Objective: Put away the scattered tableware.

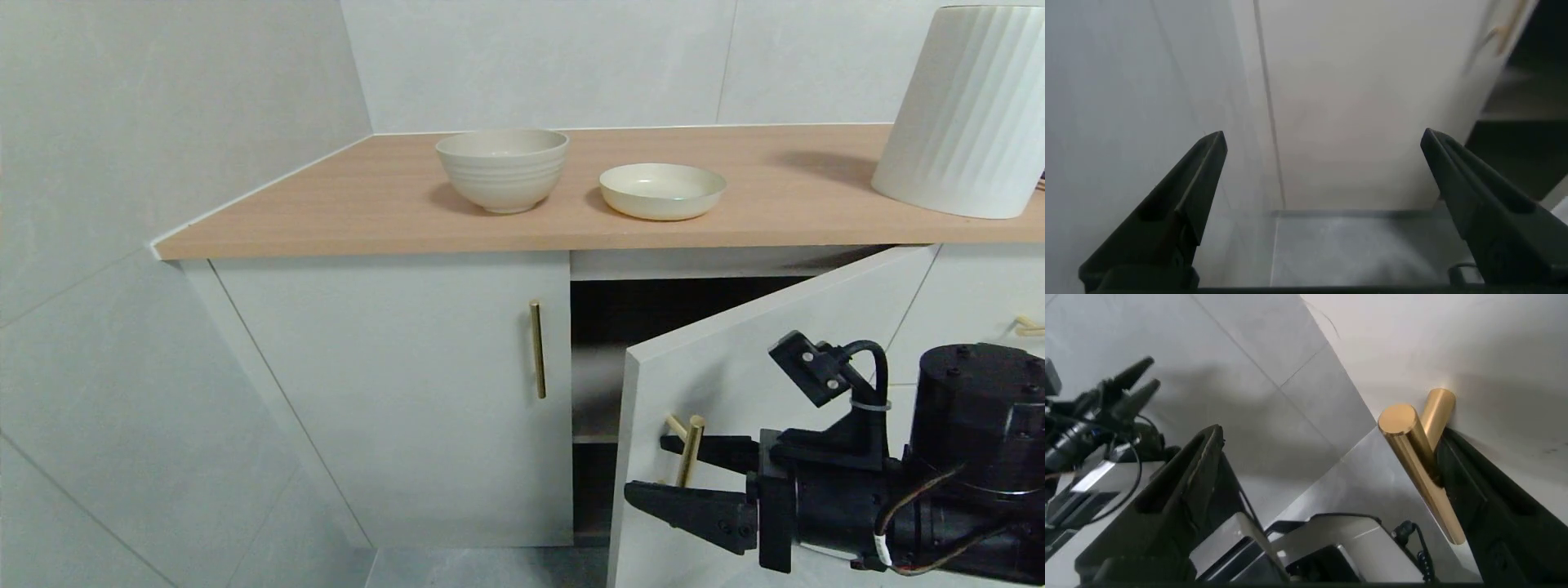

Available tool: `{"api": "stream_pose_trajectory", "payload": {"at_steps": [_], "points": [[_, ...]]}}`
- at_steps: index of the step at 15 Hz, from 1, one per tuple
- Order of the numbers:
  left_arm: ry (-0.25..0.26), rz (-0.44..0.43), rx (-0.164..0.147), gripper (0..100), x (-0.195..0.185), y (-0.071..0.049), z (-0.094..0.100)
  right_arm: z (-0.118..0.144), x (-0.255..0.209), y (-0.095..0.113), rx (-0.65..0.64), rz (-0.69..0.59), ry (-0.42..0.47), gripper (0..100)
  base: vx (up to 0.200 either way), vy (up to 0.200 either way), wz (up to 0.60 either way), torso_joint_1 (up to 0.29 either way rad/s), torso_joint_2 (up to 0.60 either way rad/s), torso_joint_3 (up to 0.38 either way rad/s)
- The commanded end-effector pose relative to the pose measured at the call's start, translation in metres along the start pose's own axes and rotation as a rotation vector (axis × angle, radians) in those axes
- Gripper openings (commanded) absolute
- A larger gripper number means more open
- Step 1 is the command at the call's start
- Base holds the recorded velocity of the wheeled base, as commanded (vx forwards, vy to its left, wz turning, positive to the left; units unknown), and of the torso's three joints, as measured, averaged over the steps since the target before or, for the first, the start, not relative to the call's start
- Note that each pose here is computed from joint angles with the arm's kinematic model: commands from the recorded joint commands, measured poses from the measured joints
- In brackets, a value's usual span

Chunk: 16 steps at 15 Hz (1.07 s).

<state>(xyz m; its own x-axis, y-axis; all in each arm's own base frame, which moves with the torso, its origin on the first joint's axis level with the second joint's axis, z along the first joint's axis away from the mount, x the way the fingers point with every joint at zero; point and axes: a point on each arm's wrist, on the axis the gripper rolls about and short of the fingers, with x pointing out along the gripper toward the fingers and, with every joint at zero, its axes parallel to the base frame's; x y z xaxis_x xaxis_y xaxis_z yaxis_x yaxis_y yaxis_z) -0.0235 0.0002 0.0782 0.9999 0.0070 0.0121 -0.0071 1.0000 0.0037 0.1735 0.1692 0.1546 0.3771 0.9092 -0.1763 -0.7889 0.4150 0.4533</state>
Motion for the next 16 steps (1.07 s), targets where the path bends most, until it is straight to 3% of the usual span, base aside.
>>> {"api": "stream_pose_trajectory", "payload": {"at_steps": [1,2,3,4,5,6,7,10,11,13,15,16], "points": [[-0.098,-0.046,-0.021,100,-0.009,-0.001,0.028,-0.003,-0.006,0.004,0.001,0.011,0.005,100,0.000,0.000,0.00,0.000,0.00,0.000],[-0.144,-0.116,-0.050,100,-0.017,-0.002,0.046,-0.004,-0.007,0.004,0.002,0.010,0.007,100,0.000,0.000,0.00,0.000,0.00,0.000],[-0.142,-0.228,-0.065,100,-0.025,-0.004,0.063,-0.005,-0.008,0.004,0.004,0.009,0.011,100,0.000,0.000,0.00,0.000,0.00,0.000],[-0.114,-0.287,-0.069,100,-0.025,-0.005,0.071,-0.005,-0.008,0.004,0.004,0.009,0.011,100,0.000,0.000,0.00,0.000,0.00,0.000],[-0.019,-0.407,-0.079,100,-0.019,-0.008,0.093,-0.006,-0.009,0.004,0.004,0.009,0.011,100,0.000,0.000,0.00,0.000,0.00,0.000],[0.023,-0.459,-0.086,100,-0.010,-0.009,0.108,-0.005,-0.010,0.005,0.001,0.011,0.005,100,0.000,0.000,0.00,0.000,0.00,0.000],[0.093,-0.525,-0.101,100,0.017,-0.011,0.136,-0.004,-0.011,0.007,-0.004,0.016,0.001,100,0.000,0.000,0.00,0.000,0.00,0.000],[0.213,-0.635,-0.114,100,0.090,-0.015,0.172,-0.001,-0.016,0.011,-0.014,0.024,-0.018,100,0.000,0.000,0.00,0.000,0.00,0.000],[0.257,-0.676,-0.122,100,0.117,-0.018,0.173,0.000,-0.018,0.012,-0.017,0.027,-0.025,100,0.000,0.000,0.00,0.000,0.00,0.000],[0.337,-0.806,-0.146,100,0.162,-0.039,0.163,0.000,-0.018,0.012,-0.016,0.027,-0.024,100,0.000,0.000,0.00,0.000,0.00,0.000],[0.467,-0.851,-0.211,100,0.195,-0.058,0.132,-0.001,-0.017,0.011,-0.014,0.024,-0.018,100,0.000,0.000,0.00,0.000,0.00,0.000],[0.520,-0.872,-0.228,100,0.203,-0.066,0.115,-0.001,-0.017,0.011,-0.014,0.024,-0.018,100,0.000,0.000,0.00,0.000,0.00,0.000]]}}
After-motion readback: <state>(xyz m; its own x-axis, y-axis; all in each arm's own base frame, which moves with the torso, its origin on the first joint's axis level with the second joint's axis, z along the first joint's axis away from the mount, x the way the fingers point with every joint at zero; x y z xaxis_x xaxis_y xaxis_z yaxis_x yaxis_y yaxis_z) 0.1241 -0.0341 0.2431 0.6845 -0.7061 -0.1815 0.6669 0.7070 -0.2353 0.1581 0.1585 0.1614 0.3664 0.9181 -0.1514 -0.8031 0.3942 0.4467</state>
